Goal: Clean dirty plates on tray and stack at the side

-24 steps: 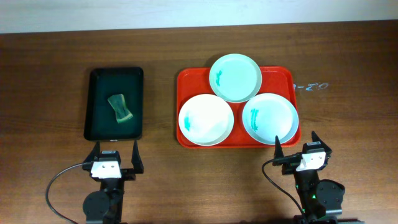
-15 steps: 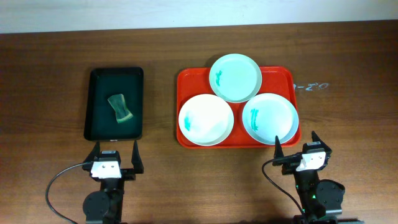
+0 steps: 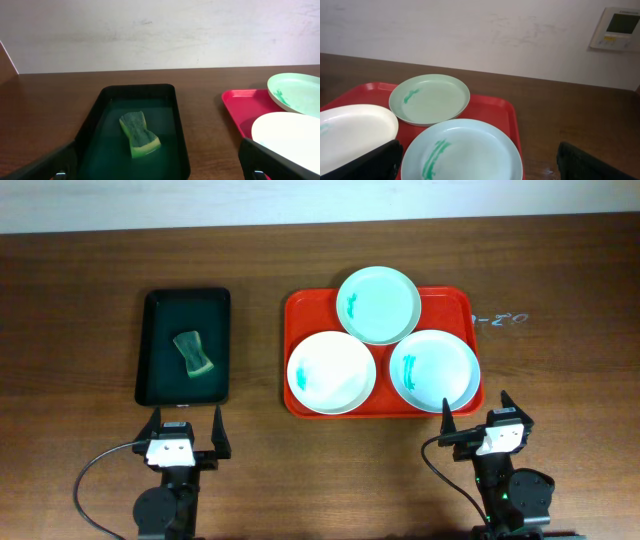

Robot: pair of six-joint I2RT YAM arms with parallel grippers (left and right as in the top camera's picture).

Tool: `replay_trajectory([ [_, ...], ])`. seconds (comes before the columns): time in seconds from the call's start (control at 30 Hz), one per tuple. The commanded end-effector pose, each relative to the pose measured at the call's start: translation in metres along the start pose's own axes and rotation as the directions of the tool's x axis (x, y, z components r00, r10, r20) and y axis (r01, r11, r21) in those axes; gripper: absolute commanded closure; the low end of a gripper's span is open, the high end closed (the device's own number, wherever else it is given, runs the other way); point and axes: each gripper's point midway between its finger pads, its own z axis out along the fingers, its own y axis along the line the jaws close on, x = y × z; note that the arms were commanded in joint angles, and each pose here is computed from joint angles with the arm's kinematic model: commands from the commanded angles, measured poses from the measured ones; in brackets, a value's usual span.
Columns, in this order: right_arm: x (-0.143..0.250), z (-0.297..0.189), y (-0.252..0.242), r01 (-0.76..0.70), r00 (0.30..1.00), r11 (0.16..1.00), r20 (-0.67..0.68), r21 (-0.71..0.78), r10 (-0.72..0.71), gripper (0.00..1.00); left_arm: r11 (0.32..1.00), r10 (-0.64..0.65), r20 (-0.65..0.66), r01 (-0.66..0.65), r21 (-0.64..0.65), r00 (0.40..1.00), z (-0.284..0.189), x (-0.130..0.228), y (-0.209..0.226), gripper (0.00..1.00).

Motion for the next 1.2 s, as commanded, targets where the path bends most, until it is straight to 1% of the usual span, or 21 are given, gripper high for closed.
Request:
replay_trajectory([
  [0.0,0.004,0.0,0.0,0.004,1.0,1.0,-0.008,0.003,-0.004,0.02,1.0,0.02,-0.001,-0.02,0.013,1.0,0.0,0.001,-0.002,0.01],
  [0.43,0.004,0.0,0.0,0.004,1.0,1.0,-0.008,0.003,-0.004,0.02,1.0,0.019,0.0,-0.019,0.016,1.0,0.0,0.001,-0.003,0.01],
  [0.47,0.004,0.0,0.0,0.004,1.0,1.0,-0.008,0.003,-0.004,0.02,0.996,0.017,0.037,-0.02,0.082,0.999,-0.001,-0.007,-0.014,0.01],
  [0.5,0.004,0.0,0.0,0.004,1.0,1.0,-0.008,0.003,-0.004,0.02,0.983,0.015,0.117,-0.036,0.178,0.993,-0.004,-0.026,-0.031,0.01],
  [0.53,0.004,0.0,0.0,0.004,1.0,1.0,-0.008,0.003,-0.004,0.01,0.978,0.012,0.197,-0.053,0.204,0.98,-0.008,-0.045,-0.036,0.01],
  [0.57,0.004,0.0,0.0,0.004,1.0,1.0,-0.008,0.003,-0.004,0.02,0.972,0.01,0.273,-0.073,0.223,0.962,-0.014,-0.064,-0.04,0.01],
  [0.6,0.004,0.0,0.0,0.004,1.0,1.0,-0.008,0.003,-0.004,0.02,0.964,0.005,0.418,-0.116,0.239,0.908,-0.028,-0.098,-0.045,0.01],
  [0.63,0.004,0.0,0.0,0.004,1.0,1.0,-0.008,0.003,-0.004,0.02,0.965,0.004,0.48,-0.129,0.228,0.877,-0.035,-0.113,-0.044,0.01],
  [0.7,0.004,0.0,0.0,0.004,1.0,1.0,-0.008,0.003,-0.004,0.02,0.967,0.002,0.608,-0.155,0.2,0.794,-0.055,-0.144,-0.042,0.01],
  [0.73,0.004,0.0,0.0,0.004,1.0,1.0,-0.008,0.003,-0.004,0.02,0.968,0.001,0.646,-0.163,0.191,0.764,-0.062,-0.153,-0.042,0.01],
  [0.77,0.004,0.0,0.0,0.004,1.0,1.0,-0.008,0.003,-0.004,0.02,0.97,0.0,0.696,-0.17,0.175,0.718,-0.073,-0.168,-0.04,0.01],
  [0.83,0.004,0.0,0.0,0.004,1.0,1.0,-0.008,0.003,-0.004,0.02,0.985,0.001,0.724,-0.127,0.121,0.69,-0.082,-0.193,-0.028,0.01],
  [0.9,0.004,0.0,0.0,0.004,1.0,1.0,-0.008,0.003,-0.004,0.02,0.986,0.033,0.738,-0.144,0.087,0.674,-0.086,-0.222,-0.025,0.01],
  [0.93,0.004,0.0,0.0,0.004,1.0,1.0,-0.008,0.003,-0.004,0.02,0.985,0.045,0.722,-0.151,0.082,0.691,-0.08,-0.235,-0.025,0.01],
  [0.97,0.004,0.0,0.0,0.004,1.0,1.0,-0.008,0.003,-0.004,0.02,0.99,0.047,0.649,-0.124,0.074,0.759,-0.055,-0.251,-0.02,0.01],
  [1.0,0.004,0.0,0.0,0.004,1.0,1.0,-0.008,0.003,-0.004,0.02,0.989,0.049,0.484,-0.112,0.101,0.874,-0.016,-0.252,-0.021,0.01],
  [1.03,0.004,0.0,0.0,0.004,1.0,1.0,-0.008,0.003,-0.004,0.02,0.975,0.055,0.247,-0.106,0.197,0.967,0.025,-0.244,-0.034,0.01],
  [1.07,0.004,0.0,0.0,0.004,1.0,1.0,-0.008,0.003,-0.004,0.02,0.96,0.059,0.099,-0.084,0.267,0.993,0.046,-0.234,-0.045,0.01],
  [1.1,0.004,0.0,0.0,0.004,1.0,1.0,-0.008,0.003,-0.004,0.02,0.924,0.064,-0.118,-0.014,0.383,0.991,0.068,-0.219,-0.063,0.01],
  [1.13,0.004,0.0,0.0,0.004,1.0,1.0,-0.008,0.003,-0.004,0.02,0.92,0.067,-0.194,0.015,0.391,0.979,0.085,-0.217,-0.065,0.01],
  [1.17,0.004,0.0,0.0,0.004,1.0,1.0,-0.008,0.003,-0.004,0.02,0.935,0.069,-0.241,0.021,0.353,0.968,0.1,-0.215,-0.059,0.01],
])
